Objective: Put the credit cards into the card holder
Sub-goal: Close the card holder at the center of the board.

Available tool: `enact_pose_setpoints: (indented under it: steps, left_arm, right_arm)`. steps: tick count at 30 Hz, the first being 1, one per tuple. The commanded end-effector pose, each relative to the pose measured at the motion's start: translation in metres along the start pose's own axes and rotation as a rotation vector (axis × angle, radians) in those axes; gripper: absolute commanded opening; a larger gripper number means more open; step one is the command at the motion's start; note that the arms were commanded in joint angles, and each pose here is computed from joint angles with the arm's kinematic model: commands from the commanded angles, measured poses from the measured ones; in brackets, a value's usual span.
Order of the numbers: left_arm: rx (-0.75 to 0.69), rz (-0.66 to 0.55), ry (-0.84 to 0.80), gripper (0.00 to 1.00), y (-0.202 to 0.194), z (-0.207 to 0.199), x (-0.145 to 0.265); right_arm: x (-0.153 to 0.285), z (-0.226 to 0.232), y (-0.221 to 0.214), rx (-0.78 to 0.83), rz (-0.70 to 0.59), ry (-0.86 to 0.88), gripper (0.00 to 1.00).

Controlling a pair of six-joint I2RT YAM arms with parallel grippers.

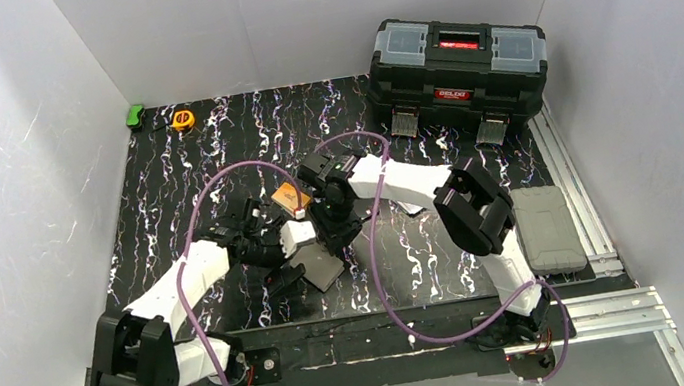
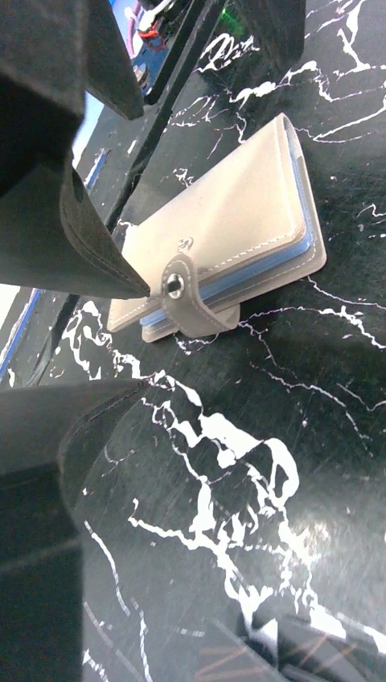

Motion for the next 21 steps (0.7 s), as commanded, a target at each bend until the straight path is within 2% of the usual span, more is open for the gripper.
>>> enact_pose_setpoints:
  steps: [1, 5, 10, 15, 21]
  left_arm:
    - [-0.052, -0.017, -0.036, 0.98, 0.010, -0.002, -0.008]
    - [-0.084, 0.003, -0.039, 0.98, 0.012, -0.001, -0.014]
    - [-0.120, 0.017, -0.048, 0.98, 0.014, 0.005, -0.024]
    - [-0.124, 0.011, -0.003, 0.82, 0.019, 0.010, -0.025]
    - [-0.079, 0.006, 0.018, 0.82, 0.027, 0.007, -0.009]
  right_arm:
    - [0.032, -0.002, 0.006, 0.050, -0.098, -0.067, 0.48]
    - [0.039, -0.001, 0.012, 0.072, -0.131, -0.083, 0.48]
    - [0.039, 0.006, 0.011, 0.091, -0.146, -0.009, 0.55]
    - [0.033, 0.012, 0.014, 0.069, -0.151, 0.054, 0.57]
    - [0.022, 0.014, 0.020, 0.021, -0.140, 0.046, 0.58]
Point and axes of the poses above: each gripper's point midway between its finger pads, its own x axis back along the fingers, its own z axis along the line the jaws close on, y = z × x, the point moved 8 cm from there along x, back along the fingers, and after that the axes turned 14 degrees about x, right-handed, at the moved point
